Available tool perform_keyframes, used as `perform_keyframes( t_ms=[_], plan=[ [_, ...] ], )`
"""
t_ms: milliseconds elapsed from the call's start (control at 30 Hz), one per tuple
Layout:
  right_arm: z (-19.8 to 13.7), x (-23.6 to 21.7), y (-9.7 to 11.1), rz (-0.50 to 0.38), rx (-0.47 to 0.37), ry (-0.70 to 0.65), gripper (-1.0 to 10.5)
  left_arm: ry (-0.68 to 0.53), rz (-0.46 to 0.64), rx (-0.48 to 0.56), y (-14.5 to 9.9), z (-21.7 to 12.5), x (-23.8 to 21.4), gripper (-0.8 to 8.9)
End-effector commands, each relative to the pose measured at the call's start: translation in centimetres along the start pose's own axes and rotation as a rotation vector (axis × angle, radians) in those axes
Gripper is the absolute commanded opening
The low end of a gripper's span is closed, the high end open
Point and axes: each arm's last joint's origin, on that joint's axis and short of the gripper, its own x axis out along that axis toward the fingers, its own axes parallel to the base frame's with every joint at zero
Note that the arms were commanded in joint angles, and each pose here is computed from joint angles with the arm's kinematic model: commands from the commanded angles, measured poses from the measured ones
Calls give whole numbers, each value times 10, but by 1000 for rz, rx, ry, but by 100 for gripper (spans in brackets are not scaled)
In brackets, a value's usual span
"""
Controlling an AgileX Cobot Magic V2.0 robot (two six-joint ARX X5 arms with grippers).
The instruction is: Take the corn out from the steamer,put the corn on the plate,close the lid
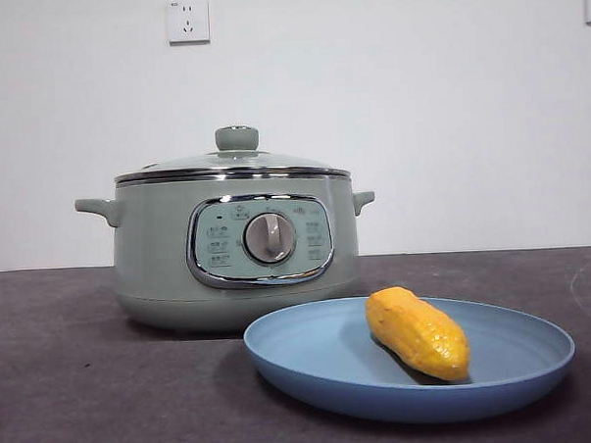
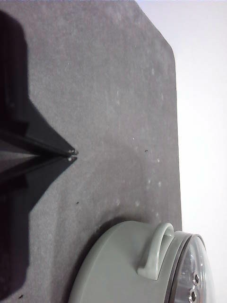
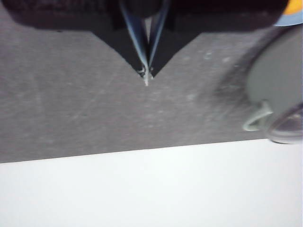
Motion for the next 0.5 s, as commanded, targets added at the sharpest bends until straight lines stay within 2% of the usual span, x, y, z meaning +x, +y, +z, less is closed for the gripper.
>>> perform_keyframes(
  t_ms=[33, 267, 400, 500],
  plan=[
    [-7, -1, -3, -28, -33, -21, 1, 8, -1, -7, 0, -4, 1, -4],
    [-34, 0, -6, -39, -27, -1, 1, 8, -1, -7, 0, -4, 1, -4],
    [-49, -2, -7, -45, -3, 99, 1, 7, -1, -7, 0, -4, 1, -4],
    [-49, -2, -7, -45, -9, 98, 1, 8, -1, -7, 0, -4, 1, -4]
  ],
)
